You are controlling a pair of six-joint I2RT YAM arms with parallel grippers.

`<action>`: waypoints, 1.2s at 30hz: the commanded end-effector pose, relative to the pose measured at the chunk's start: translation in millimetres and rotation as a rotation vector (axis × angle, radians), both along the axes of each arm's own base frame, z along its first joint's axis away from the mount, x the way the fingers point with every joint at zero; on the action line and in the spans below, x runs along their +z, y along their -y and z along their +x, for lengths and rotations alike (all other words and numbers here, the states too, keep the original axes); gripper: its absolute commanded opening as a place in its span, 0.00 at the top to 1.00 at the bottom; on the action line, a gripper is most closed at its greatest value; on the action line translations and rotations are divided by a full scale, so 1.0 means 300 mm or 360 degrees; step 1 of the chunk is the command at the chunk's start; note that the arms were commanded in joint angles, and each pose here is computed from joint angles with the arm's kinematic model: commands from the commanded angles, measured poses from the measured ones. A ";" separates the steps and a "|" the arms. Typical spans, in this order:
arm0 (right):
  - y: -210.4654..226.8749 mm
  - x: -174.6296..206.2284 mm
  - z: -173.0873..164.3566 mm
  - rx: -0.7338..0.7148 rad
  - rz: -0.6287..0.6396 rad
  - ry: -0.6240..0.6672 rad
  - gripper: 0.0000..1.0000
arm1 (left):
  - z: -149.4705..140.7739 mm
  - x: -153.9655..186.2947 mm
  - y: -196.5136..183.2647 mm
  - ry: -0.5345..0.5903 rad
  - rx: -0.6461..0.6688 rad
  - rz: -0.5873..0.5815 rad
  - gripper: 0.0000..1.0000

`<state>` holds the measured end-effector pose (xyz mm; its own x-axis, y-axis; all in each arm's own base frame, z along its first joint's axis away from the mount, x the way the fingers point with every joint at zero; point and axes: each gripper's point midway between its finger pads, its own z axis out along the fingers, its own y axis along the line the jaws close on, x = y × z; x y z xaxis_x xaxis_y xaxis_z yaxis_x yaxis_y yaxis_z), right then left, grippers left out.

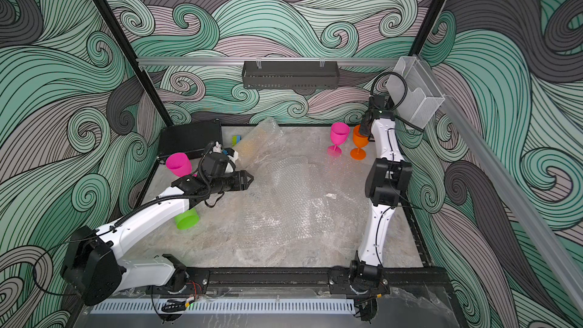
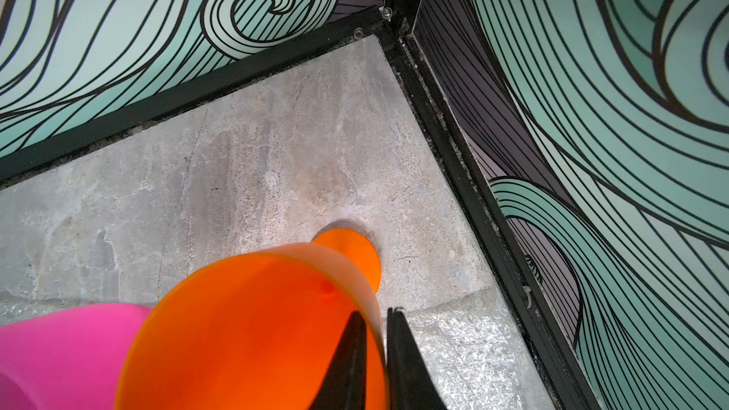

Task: Unpack wine glasses from bubble wrap
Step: Place the wine glass at the corner of the board.

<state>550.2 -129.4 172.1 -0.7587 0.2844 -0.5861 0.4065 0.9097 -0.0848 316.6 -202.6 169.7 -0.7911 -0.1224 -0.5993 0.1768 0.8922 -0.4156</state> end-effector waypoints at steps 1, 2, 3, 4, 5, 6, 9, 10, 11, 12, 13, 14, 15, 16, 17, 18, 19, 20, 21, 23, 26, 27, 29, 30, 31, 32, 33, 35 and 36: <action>0.007 -0.007 -0.010 0.0001 0.0021 -0.0016 0.79 | 0.021 0.042 -0.004 0.0011 0.0020 -0.0017 0.36; 0.010 -0.004 -0.013 -0.0002 0.0020 -0.0016 0.78 | 0.020 0.039 -0.005 0.0009 0.0021 -0.0016 0.36; 0.013 -0.006 -0.017 -0.0008 0.0021 -0.0019 0.77 | 0.020 0.040 -0.006 0.0009 0.0022 -0.0016 0.36; 0.013 -0.009 -0.020 -0.0009 0.0027 -0.0022 0.76 | 0.020 0.040 -0.007 0.0010 0.0023 -0.0018 0.36; 0.012 -0.009 -0.022 -0.0008 0.0030 -0.0023 0.76 | 0.020 0.038 -0.008 0.0008 0.0024 -0.0018 0.36; 0.013 -0.007 -0.023 -0.0009 0.0027 -0.0022 0.76 | 0.020 0.040 -0.007 0.0009 0.0024 -0.0019 0.36; 0.016 0.007 -0.030 -0.0011 0.0025 -0.0014 0.75 | 0.022 0.041 -0.009 0.0008 0.0027 -0.0019 0.36; 0.018 0.012 -0.033 -0.0012 0.0021 -0.0012 0.75 | 0.022 0.042 -0.009 0.0010 0.0028 -0.0018 0.36; 0.022 0.024 -0.034 -0.0015 0.0019 0.0000 0.75 | 0.022 0.038 -0.012 0.0005 0.0031 -0.0015 0.36; 0.024 0.030 -0.037 -0.0017 0.0018 0.0003 0.74 | 0.023 0.043 -0.011 0.0010 0.0031 -0.0019 0.36; 0.027 0.038 -0.041 -0.0021 0.0017 0.0010 0.74 | 0.024 0.044 -0.013 0.0012 0.0034 -0.0017 0.36; 0.030 0.049 -0.047 -0.0024 0.0016 0.0017 0.74 | 0.025 0.046 -0.014 0.0011 0.0038 -0.0020 0.36; 0.031 0.060 -0.049 -0.0025 0.0014 0.0027 0.73 | 0.026 0.048 -0.014 0.0014 0.0038 -0.0020 0.36; 0.035 0.074 -0.055 -0.0029 0.0013 0.0038 0.73 | 0.028 0.052 -0.015 0.0015 0.0041 -0.0022 0.36; 0.039 0.088 -0.060 -0.0031 0.0011 0.0048 0.73 | 0.029 0.055 -0.015 0.0016 0.0043 -0.0024 0.36; 0.042 0.107 -0.062 -0.0034 0.0007 0.0067 0.73 | 0.031 0.054 -0.017 0.0014 0.0048 -0.0024 0.36; 0.043 0.127 -0.065 -0.0031 0.0006 0.0086 0.72 | 0.033 0.057 -0.018 0.0015 0.0051 -0.0028 0.36; 0.043 0.150 -0.069 -0.0032 0.0001 0.0106 0.72 | 0.034 0.059 -0.017 0.0015 0.0051 -0.0030 0.36; 0.045 0.167 -0.073 -0.0031 0.0001 0.0122 0.72 | 0.037 0.063 -0.018 0.0018 0.0053 -0.0033 0.36; 0.044 0.206 -0.080 -0.0027 0.0005 0.0160 0.72 | 0.040 0.064 -0.019 0.0019 0.0051 -0.0030 0.36; 0.033 0.257 -0.099 -0.0011 0.0018 0.0205 0.71 | 0.048 0.077 -0.029 0.0030 0.0063 -0.0023 0.36; 0.027 0.270 -0.105 -0.0006 0.0029 0.0220 0.71 | 0.053 0.084 -0.034 0.0036 0.0074 -0.0022 0.36; 0.003 0.301 -0.124 0.0010 0.0081 0.0257 0.71 | 0.065 0.091 -0.053 0.0029 0.0108 -0.0006 0.36; -0.015 0.314 -0.136 0.0024 0.0119 0.0275 0.71 | 0.073 0.094 -0.070 0.0017 0.0136 0.0010 0.37; -0.035 0.329 -0.149 0.0041 0.0160 0.0294 0.71 | 0.080 0.092 -0.085 -0.0002 0.0162 0.0023 0.37; -0.060 0.338 -0.160 0.0068 0.0198 0.0307 0.72 | 0.087 0.090 -0.099 -0.0019 0.0190 0.0030 0.38; -0.083 0.347 -0.175 0.0090 0.0231 0.0323 0.71 | 0.094 0.092 -0.113 -0.0030 0.0212 0.0032 0.38; -0.132 0.360 -0.205 0.0135 0.0282 0.0355 0.71 | 0.110 0.097 -0.131 -0.0037 0.0237 0.0035 0.38; -0.162 0.372 -0.226 0.0163 0.0305 0.0374 0.71 | 0.119 0.098 -0.139 -0.0042 0.0242 0.0048 0.38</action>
<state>489.4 -107.2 275.2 -0.6480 0.3219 -0.6903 0.3598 0.9282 0.0951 348.2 -171.8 197.7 -0.7689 -0.2083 -0.6045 0.0759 0.9090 -0.4098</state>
